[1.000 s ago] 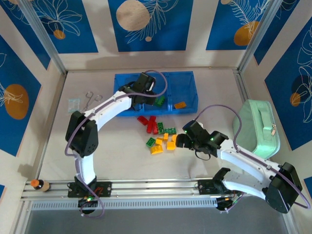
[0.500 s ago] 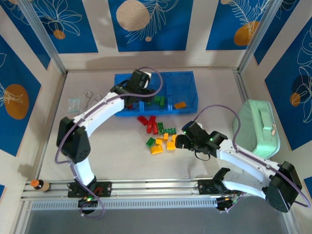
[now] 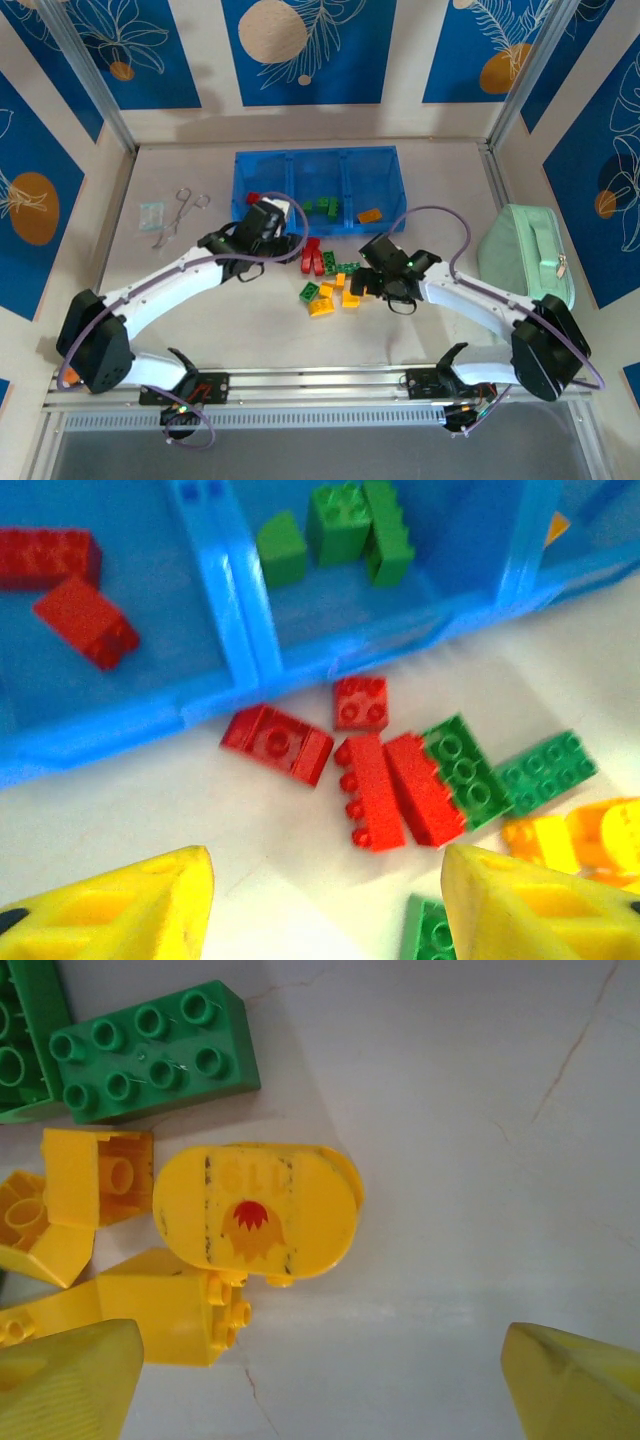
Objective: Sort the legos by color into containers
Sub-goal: Pick up the lego from the center of the table.
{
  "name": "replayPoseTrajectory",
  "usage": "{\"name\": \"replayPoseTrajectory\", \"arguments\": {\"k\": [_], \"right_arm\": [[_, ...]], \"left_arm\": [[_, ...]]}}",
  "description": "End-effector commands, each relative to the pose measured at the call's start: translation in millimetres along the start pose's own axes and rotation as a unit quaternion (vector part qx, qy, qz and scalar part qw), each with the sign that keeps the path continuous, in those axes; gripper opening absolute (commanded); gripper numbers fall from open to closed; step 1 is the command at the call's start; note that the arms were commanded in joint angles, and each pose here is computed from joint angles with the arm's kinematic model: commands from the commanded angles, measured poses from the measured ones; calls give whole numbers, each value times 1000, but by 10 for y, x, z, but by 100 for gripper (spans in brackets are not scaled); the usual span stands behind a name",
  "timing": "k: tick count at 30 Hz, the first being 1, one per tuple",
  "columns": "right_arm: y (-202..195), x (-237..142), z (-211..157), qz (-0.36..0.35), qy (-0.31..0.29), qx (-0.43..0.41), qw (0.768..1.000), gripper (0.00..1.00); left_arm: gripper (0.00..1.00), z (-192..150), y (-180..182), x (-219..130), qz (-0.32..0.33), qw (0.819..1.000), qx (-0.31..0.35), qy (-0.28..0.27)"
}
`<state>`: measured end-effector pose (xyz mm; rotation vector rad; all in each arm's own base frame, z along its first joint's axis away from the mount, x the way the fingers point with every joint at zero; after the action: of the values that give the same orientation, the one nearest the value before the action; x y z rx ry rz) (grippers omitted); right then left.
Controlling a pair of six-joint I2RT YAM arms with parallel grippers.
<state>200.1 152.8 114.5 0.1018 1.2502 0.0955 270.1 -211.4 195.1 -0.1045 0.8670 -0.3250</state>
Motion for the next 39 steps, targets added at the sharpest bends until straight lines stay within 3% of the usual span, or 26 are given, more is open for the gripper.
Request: {"name": "replayPoseTrajectory", "arguments": {"k": [1,18,23,28,35,39], "right_arm": [[98,18,87,13,8,-1,1000,94],[166,444,180,-18,51,10,998,87],[156,456,158,-28,52,6,998,69],[117,339,187,-39,38,1,999,51],[21,-62,435,-51,-10,-9,999,51],[-58,-315,742,-24,-47,0,999,51]], "left_arm": [[62,-78,61,-111,-2,999,-30,-18],[61,-602,319,-152,11,998,-57,7],[61,-690,353,-127,15,998,-57,14],[61,-719,360,-123,16,998,-56,17],[60,-787,357,-120,26,999,-35,18],[60,-861,320,-123,28,999,-16,27]]}}
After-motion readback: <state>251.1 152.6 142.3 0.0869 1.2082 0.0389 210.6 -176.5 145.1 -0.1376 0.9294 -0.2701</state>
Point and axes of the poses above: each hand's point on the last joint's axis, 136 mm out from that joint toward the fingers, its own x axis out along the fingers, its own y axis along the line the jaws close on, z = x × y, the point moved 5 cm from there along -x, back along the fingers, and after that the axes turned 7 degrees about -x, right-handed, at the moved point
